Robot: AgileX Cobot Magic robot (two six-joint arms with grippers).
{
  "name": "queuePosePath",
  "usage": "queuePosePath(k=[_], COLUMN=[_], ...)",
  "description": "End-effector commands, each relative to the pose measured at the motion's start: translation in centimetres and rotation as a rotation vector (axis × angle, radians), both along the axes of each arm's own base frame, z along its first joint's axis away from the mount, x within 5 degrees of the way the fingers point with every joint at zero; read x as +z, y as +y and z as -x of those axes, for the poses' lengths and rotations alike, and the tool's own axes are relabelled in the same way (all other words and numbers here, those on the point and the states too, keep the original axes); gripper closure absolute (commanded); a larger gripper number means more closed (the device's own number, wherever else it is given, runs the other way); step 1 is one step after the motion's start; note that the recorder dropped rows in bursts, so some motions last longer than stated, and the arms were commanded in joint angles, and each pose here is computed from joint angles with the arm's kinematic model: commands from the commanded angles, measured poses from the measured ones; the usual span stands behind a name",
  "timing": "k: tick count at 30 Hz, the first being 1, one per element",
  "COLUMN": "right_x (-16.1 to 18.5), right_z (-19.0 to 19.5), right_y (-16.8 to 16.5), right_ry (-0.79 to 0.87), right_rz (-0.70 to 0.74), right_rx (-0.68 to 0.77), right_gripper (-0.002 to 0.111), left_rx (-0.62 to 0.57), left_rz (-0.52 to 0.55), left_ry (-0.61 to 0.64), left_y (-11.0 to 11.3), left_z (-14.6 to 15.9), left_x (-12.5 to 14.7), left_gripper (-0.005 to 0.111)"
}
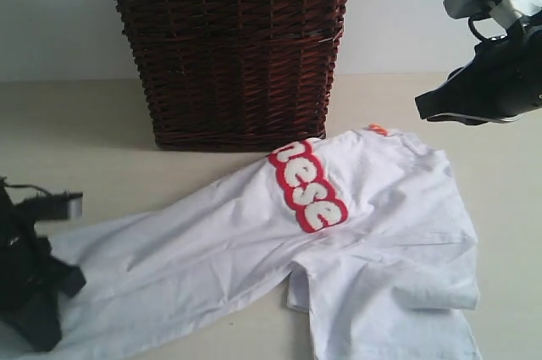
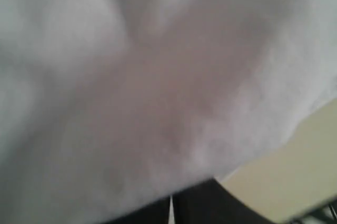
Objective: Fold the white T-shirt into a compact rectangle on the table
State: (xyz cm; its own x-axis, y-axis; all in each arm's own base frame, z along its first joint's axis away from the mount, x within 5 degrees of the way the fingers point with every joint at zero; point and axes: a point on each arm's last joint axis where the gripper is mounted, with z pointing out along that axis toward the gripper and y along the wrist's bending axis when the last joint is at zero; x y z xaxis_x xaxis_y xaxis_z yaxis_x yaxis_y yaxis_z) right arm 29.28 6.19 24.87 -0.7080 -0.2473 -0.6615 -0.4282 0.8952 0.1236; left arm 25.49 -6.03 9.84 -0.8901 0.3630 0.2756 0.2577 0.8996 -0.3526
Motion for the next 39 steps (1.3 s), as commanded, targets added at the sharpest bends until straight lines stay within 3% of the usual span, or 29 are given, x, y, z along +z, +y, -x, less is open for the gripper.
queuePosePath(k=[1,3,10,15,23,31,36,39], right_x=[0.2,0.2,0.2,0.2,0.2,0.2,0.3,0.3], right_z=[0.0,0.0,0.0,0.0,-0.1,0.0,-0.1,-0.1], right_y=[0.0,0.0,0.1,0.1,0.0,0.0,0.0,0.0], right_ry=[-0.004,-0.003,0.000,0.000,-0.009,-0.005,-0.011,-0.014], right_rz=[-0.004,-0.004,-0.005,-0.005,0.000,-0.001,-0.004,-0.003], right_rx=[0.000,0.001,0.003,0.003,-0.002,0.001,-0.005,-0.007], right_gripper=[0.108,0.108,0.108,0.108,0.108,0.108,0.108,0.108], left_rx=[-0.159,-0.164,-0.151,-0.022,-0.093,0.162,0.198,0.305], left_rz=[-0.105,-0.112,-0.123,-0.310,-0.370,-0.425,-0.556,-0.591], left_ry=[0.260,0.233,-0.082,-0.343,-0.301,-0.593,-0.614,-0.620], left_y=[1.5,1.6,1.6,2.9,3.6,3.9,5.5,7.1], left_z=[3.8,3.7,1.6,-0.3,0.2,-1.8,-2.3,-2.8], left_x=[-2.0,-1.8,1.3,3.3,3.9,5.6,5.1,4.8], left_gripper=[0.107,0.107,0.107,0.107,0.107,0.107,0.107,0.107])
